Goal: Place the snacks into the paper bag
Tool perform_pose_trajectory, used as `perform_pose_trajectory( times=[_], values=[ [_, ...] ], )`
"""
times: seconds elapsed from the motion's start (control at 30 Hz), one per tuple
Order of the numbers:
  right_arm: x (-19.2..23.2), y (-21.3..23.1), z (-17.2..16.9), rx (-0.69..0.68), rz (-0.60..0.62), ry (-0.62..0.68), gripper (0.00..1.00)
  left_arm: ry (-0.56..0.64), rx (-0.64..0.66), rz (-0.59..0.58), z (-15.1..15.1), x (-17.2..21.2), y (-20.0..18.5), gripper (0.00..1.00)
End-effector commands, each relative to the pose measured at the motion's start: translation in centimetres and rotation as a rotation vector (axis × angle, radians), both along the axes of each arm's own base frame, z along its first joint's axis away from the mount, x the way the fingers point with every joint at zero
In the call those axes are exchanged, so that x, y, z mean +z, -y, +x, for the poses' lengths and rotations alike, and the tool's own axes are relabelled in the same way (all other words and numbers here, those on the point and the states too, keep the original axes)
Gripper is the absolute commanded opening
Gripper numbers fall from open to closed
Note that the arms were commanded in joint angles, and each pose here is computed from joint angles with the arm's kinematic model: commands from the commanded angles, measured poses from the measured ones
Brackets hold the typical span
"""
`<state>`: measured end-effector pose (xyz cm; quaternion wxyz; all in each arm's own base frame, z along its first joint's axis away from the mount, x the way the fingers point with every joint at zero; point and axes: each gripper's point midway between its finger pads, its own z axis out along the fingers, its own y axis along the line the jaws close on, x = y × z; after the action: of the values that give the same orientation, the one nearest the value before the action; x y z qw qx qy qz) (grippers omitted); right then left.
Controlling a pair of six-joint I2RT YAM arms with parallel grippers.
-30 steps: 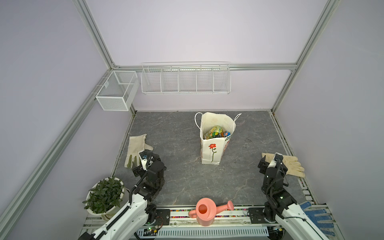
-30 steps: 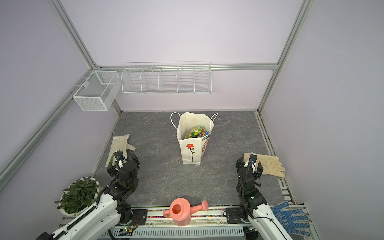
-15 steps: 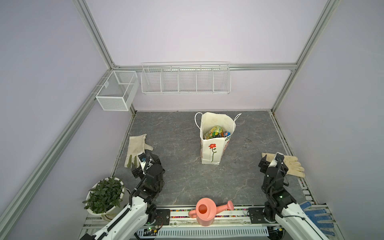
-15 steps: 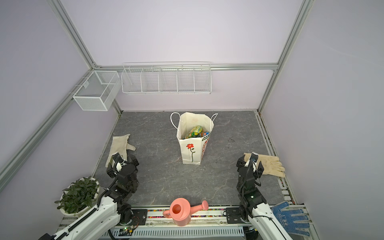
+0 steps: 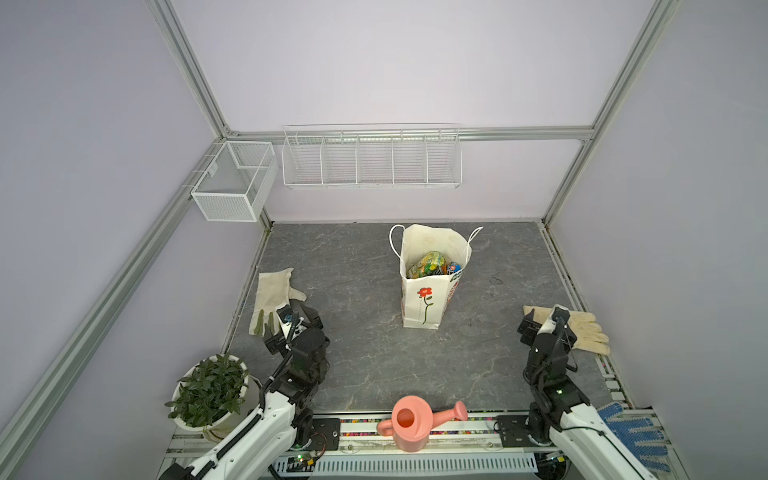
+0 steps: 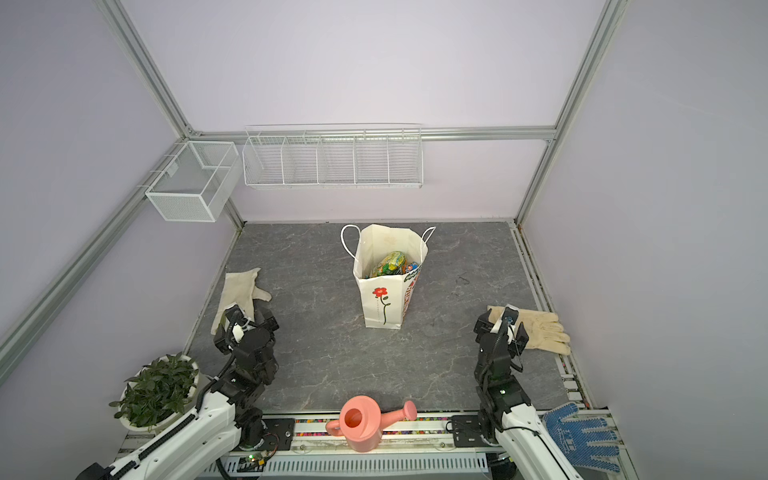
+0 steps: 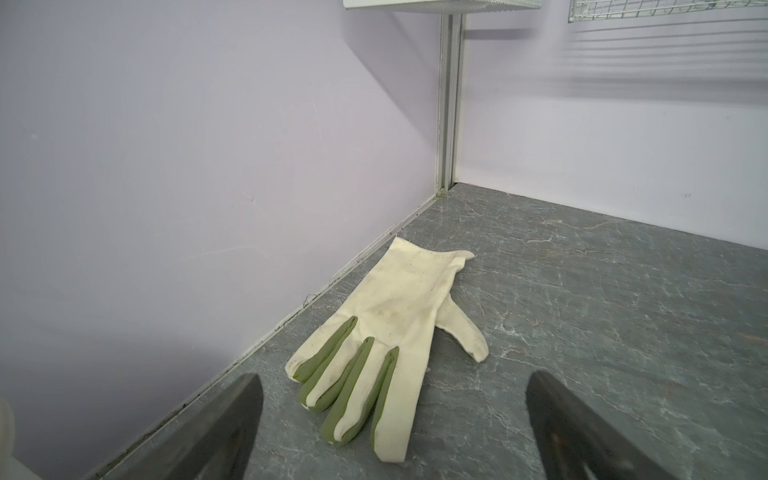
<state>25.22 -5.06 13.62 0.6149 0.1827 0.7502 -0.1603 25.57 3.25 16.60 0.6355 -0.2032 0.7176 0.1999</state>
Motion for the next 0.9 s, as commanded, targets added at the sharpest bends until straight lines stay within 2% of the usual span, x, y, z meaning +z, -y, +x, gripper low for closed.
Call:
perform_pose_trajectory(
  times=[0.0,0.3,0.87],
  values=[
    [0.4,-0.4,1.0,0.02,0.016,0.032,0.89,0.006,-0.008,-0.001,0.2,-0.1,0.1,0.99],
    [0.6,-1.1,3.6,0.041,-0.027,0.015,0.89,0.0,0.007,-0.001,1.0,-0.3,0.1,0.99],
    [0.6,-1.8,6.1,0.082,-0.05,0.038,0.89,-0.017,0.058,-0.036,2.8,-0.7,-1.4,0.99]
  ],
)
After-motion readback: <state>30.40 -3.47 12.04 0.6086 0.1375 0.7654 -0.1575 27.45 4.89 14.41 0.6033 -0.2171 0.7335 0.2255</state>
